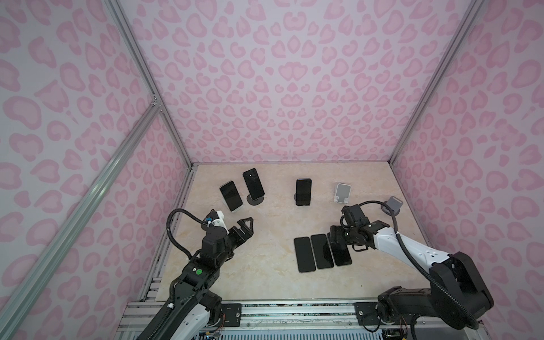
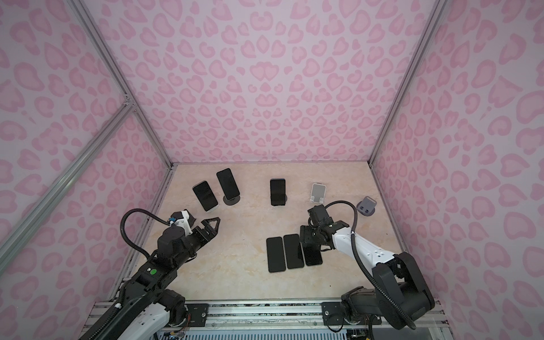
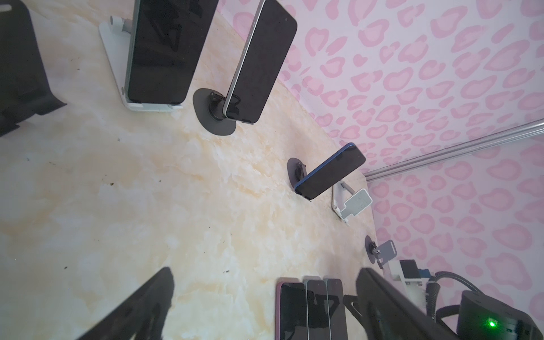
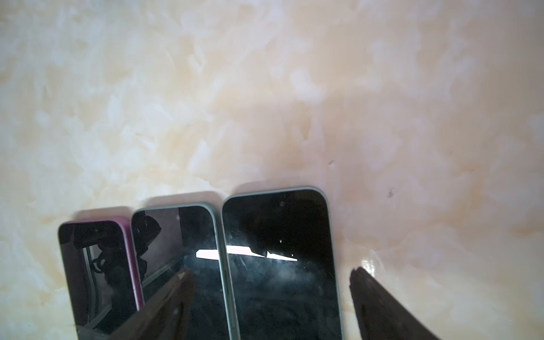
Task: Remove the phone from the phone stand
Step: 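Open the right gripper and raise it off the laid phone, then swing the right gripper toward the blue-edged phone on the dark round stand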
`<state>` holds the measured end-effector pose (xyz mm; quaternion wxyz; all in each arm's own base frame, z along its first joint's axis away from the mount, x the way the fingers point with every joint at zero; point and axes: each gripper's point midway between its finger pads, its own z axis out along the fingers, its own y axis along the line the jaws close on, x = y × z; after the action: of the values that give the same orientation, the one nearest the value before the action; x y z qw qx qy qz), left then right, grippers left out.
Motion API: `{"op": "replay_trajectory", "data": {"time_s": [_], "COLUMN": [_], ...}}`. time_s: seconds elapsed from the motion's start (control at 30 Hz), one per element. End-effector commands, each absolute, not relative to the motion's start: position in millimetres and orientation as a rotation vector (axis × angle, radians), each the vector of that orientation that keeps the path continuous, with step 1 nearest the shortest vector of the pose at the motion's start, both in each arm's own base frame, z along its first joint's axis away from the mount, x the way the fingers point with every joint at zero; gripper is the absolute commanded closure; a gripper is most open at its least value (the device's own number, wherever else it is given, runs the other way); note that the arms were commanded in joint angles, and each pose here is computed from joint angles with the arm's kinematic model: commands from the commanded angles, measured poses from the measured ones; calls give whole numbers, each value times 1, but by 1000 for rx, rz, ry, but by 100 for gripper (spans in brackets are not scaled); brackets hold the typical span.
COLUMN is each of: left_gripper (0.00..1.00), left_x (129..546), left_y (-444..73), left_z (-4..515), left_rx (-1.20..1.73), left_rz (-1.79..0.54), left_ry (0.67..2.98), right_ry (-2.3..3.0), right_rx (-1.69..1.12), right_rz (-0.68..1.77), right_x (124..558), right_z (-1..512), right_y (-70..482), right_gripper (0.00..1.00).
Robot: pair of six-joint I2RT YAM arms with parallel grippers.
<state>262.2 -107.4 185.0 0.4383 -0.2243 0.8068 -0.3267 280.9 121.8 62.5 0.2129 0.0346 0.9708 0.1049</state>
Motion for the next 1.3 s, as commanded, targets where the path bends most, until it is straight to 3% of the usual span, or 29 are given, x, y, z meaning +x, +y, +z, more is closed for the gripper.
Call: {"op": "replay_trajectory", "data": {"time_s": [0.0,0.43,0.83,1.27], "left_gripper": [0,0,3,3], "left_x": [260,245,277,248], "left_y": [-109,-84,-117,-89], "left_z": [191,219,215,227], "left_rx": [-526,-524,-545,-601], "left_rz": [-803,-673,-772,-755], "left_ry": [2025,2001,2087,1972], "right_ry": [2657,2437,2222,2064], "right_rx": [72,28,156,158], "right_rz": [269,334,333,506], "right_x": [286,297,262,245], "right_z": [76,140,172,205], "right_y": [120,121,86,92], "right_gripper": [15,16,9,7]}}
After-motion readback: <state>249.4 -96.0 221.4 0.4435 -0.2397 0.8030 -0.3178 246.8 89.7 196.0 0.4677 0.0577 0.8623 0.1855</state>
